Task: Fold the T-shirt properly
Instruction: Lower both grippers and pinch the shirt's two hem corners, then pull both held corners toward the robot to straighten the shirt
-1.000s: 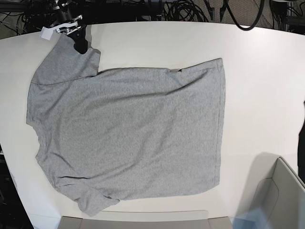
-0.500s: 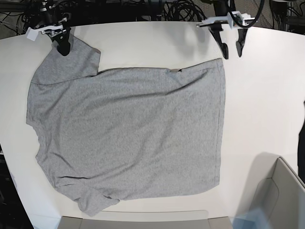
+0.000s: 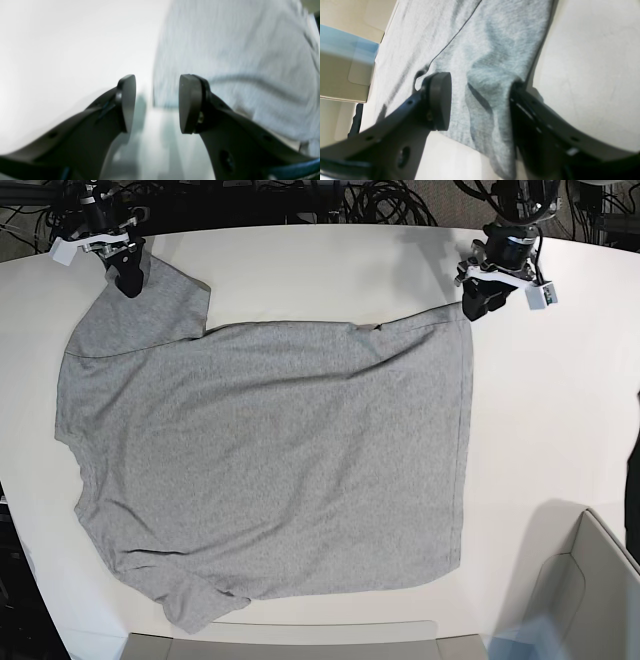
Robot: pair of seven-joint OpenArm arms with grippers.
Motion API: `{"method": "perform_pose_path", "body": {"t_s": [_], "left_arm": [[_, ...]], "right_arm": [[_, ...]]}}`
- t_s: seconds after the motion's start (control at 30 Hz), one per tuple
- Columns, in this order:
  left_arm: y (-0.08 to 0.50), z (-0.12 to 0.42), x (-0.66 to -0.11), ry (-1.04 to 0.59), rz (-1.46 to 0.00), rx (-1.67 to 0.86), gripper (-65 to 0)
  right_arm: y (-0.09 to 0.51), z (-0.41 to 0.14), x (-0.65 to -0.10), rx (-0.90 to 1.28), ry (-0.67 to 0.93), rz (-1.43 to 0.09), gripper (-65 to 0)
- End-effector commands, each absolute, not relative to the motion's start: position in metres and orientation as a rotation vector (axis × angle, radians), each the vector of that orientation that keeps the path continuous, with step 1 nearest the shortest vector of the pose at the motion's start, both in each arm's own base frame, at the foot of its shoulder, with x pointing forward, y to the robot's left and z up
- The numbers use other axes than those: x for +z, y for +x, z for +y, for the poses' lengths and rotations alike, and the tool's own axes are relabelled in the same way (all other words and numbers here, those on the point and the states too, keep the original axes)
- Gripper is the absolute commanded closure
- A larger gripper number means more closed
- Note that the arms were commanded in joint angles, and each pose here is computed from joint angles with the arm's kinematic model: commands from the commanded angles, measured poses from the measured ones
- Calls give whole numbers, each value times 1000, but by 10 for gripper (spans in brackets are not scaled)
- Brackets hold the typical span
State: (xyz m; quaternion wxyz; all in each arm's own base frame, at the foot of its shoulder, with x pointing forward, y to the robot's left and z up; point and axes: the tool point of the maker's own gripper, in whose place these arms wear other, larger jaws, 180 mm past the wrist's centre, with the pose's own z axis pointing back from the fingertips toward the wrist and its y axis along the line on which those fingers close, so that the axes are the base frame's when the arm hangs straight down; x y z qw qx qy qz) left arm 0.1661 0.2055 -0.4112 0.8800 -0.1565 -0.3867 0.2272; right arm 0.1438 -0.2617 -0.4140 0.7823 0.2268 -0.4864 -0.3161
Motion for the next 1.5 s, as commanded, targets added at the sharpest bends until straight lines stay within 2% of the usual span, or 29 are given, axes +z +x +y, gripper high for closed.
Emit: {"method": "perform_pose_path", "body": {"t_s": [0.0, 0.33, 0.67, 0.73, 0.87, 1.0, 1.2, 1.47], "left_arm": [[171, 208, -405, -328, -826, 459, -281], [169, 199, -446, -383, -691, 455, -283], [175, 167, -451, -452, -627, 383, -271], [174, 164, -453, -457, -615, 378, -242], [173, 165, -453, -456, -614, 380, -148], [173, 169, -453, -444, -616, 391, -3], [172, 190, -449, -402, -627, 380, 0], [131, 235, -453, -295, -589, 452, 0]], "right_arm": [[135, -267, -422, -678, 447, -1002, -288], [135, -267, -422, -678, 447, -1002, -288], [137, -267, -420, -674, 451, -1006, -284], [138, -269, -419, -662, 448, -1006, -257], [141, -276, -416, -628, 436, -1005, -134], [141, -277, -415, -627, 435, -1007, 0], [128, -272, -403, -592, 445, -988, 0], [115, -281, -368, -627, 421, -1059, 0]]}}
